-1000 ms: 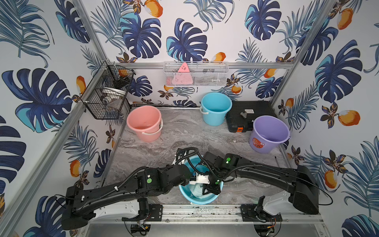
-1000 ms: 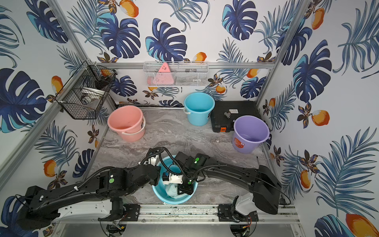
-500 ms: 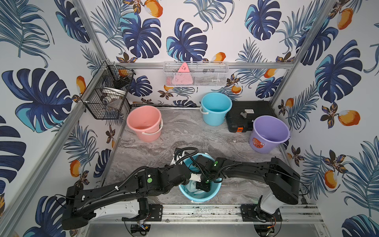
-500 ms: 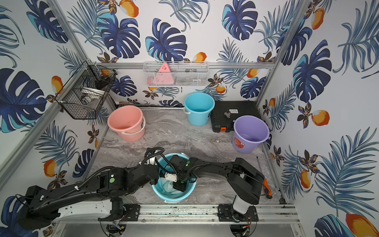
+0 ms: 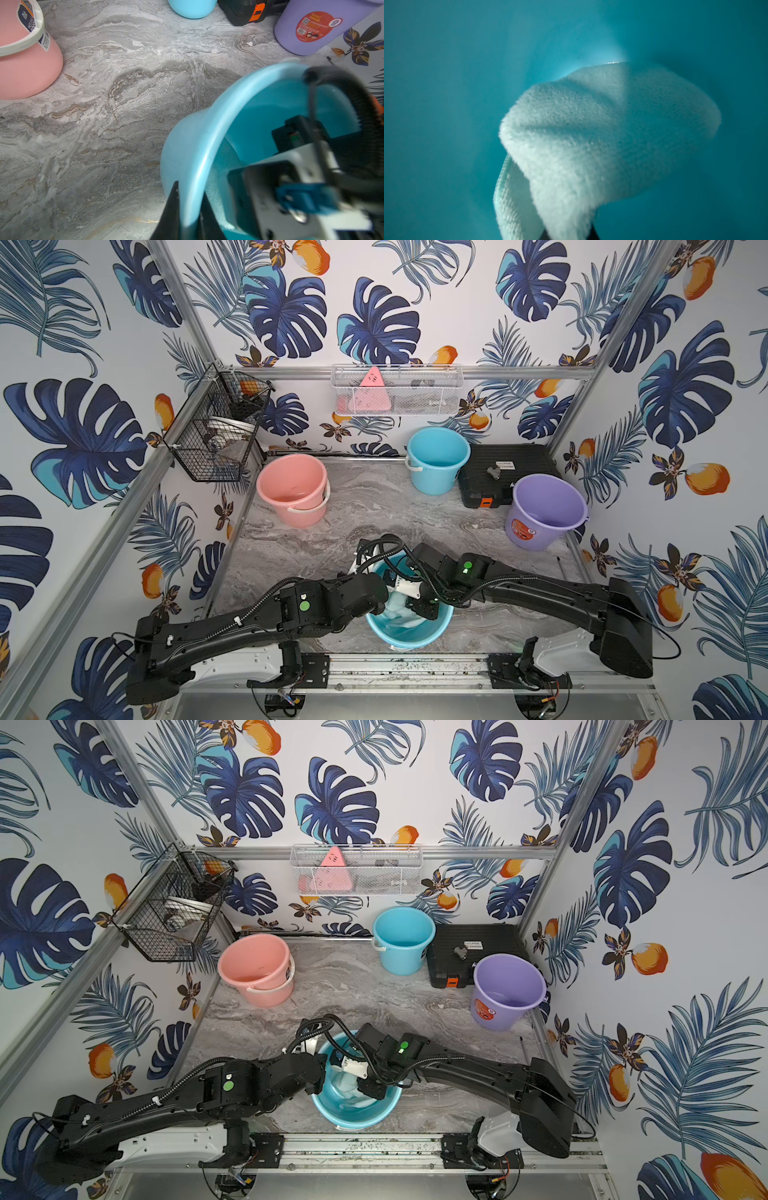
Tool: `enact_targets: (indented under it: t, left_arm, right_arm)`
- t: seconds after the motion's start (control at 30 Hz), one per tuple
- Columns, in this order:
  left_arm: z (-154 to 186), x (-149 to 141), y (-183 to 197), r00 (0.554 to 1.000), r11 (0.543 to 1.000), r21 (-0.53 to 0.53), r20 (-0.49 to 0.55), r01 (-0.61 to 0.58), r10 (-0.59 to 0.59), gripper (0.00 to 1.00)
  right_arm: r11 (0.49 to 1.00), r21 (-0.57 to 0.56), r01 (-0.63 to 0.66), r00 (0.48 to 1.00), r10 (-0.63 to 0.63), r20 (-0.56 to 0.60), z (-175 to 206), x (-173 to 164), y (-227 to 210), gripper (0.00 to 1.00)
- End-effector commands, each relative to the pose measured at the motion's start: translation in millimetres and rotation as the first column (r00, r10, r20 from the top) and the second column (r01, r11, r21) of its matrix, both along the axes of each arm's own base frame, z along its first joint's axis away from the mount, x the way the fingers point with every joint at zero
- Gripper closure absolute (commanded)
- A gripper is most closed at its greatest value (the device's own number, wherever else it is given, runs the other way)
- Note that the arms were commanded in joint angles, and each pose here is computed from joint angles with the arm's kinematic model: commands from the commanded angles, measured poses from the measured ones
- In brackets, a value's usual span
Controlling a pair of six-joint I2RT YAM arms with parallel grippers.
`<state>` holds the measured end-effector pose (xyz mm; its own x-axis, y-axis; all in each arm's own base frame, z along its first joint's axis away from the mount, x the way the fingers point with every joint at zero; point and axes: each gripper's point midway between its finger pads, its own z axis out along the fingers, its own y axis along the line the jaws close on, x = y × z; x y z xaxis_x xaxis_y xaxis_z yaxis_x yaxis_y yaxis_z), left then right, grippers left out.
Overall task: Wipe the inside of the bucket with a cloth
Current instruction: Wipe the dirt from the inside of the bucket.
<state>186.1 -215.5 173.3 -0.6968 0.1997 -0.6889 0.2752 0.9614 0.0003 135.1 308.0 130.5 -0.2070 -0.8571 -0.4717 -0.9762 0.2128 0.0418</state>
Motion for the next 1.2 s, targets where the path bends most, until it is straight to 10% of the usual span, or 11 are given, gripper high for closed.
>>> enact_targets:
  t: [0.0, 0.6, 1.17]
  left_arm:
    - [4, 2, 1, 1.000, 1.000, 0.015, 0.014, 0.004, -0.004, 1.00]
    - [10, 4, -4, 0.999, 1.000, -0.011, 0.030, 0.012, -0.012, 1.00]
    - [3, 2, -5, 1.000, 1.000, -0.010, 0.016, 0.014, -0.014, 1.00]
  right_arm:
    - [1.000, -0.013, -0.014, 0.999, 0.013, -0.031, 19, -12, -14, 1.00]
    - [0.927, 0.376, -0.010, 0.988, 0.067, -0.137, 118, -43, 16, 1.00]
    - [0.963, 0.223, 0.152, 0.967, -0.098, -0.234, 7, -19, 33, 1.00]
